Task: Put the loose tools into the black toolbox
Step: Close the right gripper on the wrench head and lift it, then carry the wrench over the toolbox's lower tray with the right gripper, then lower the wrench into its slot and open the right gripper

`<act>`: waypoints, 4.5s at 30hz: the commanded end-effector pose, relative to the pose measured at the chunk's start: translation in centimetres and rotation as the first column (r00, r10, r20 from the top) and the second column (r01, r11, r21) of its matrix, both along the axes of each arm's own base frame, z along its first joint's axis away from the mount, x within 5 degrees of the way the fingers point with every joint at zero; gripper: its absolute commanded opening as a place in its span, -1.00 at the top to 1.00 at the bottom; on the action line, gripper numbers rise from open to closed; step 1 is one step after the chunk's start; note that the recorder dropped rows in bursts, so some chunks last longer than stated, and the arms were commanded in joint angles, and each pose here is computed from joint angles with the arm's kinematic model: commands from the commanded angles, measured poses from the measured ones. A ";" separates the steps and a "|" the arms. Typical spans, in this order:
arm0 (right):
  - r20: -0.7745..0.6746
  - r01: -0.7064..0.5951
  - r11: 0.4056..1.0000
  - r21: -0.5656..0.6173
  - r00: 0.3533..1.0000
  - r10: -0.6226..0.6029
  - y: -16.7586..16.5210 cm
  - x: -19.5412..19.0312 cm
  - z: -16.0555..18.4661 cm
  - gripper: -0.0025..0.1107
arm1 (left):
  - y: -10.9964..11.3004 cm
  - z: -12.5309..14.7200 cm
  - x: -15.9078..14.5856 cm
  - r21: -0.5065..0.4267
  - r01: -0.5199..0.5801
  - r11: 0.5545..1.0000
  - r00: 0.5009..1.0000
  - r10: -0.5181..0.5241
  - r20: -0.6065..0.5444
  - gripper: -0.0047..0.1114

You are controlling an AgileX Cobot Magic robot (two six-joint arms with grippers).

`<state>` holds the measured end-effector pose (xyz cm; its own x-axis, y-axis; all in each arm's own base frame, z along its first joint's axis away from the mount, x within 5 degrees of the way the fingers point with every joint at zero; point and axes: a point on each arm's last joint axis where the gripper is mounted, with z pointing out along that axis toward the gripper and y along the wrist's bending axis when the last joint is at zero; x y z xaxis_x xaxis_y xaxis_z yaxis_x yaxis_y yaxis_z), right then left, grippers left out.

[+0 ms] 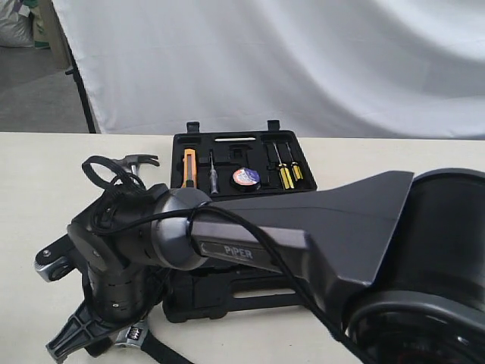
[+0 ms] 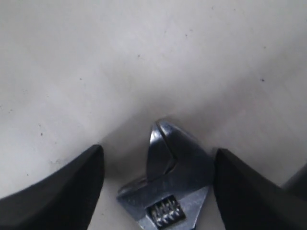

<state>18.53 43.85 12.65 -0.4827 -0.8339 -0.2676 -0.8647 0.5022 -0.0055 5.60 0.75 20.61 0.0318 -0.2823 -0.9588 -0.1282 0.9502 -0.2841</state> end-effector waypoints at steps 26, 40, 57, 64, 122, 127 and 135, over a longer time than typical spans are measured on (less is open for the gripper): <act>-0.053 -0.028 0.988 -0.153 0.998 0.020 -2.0 -0.7 2.7 0.96 | 0.1 0.2 -0.1 0.001 -0.026 1.000 1.000 0.026 0.013 0.91; 0.067 0.014 0.982 -0.189 0.998 -0.001 -3.9 1.0 6.3 0.96 | 0.1 0.2 -0.1 0.001 -0.026 1.000 1.000 0.026 0.013 0.91; 0.107 -0.165 0.962 -0.218 0.976 0.191 -7.4 8.3 6.1 0.96 | 0.1 0.2 -0.1 0.001 -0.026 1.000 1.000 0.026 0.013 0.91; 0.301 -0.345 0.905 -0.249 0.860 0.411 -6.5 9.8 6.6 0.96 | 0.1 0.2 -0.1 0.001 -0.026 1.000 1.000 0.026 0.013 0.91; 0.272 -0.227 0.856 -0.465 0.883 0.382 -7.9 10.9 3.5 -0.17 | 0.1 0.2 -0.1 0.001 -0.026 1.000 1.000 0.026 0.013 0.91; 0.382 -0.108 0.880 -0.462 0.872 0.307 -8.7 11.7 6.1 -0.13 | 0.1 0.2 -0.1 0.001 -0.026 1.000 1.000 0.026 0.013 0.91; 0.434 0.068 0.937 -0.344 0.896 0.094 -11.2 14.1 7.9 0.95 | 0.1 0.2 -0.1 0.001 -0.026 1.000 1.000 0.026 0.013 0.91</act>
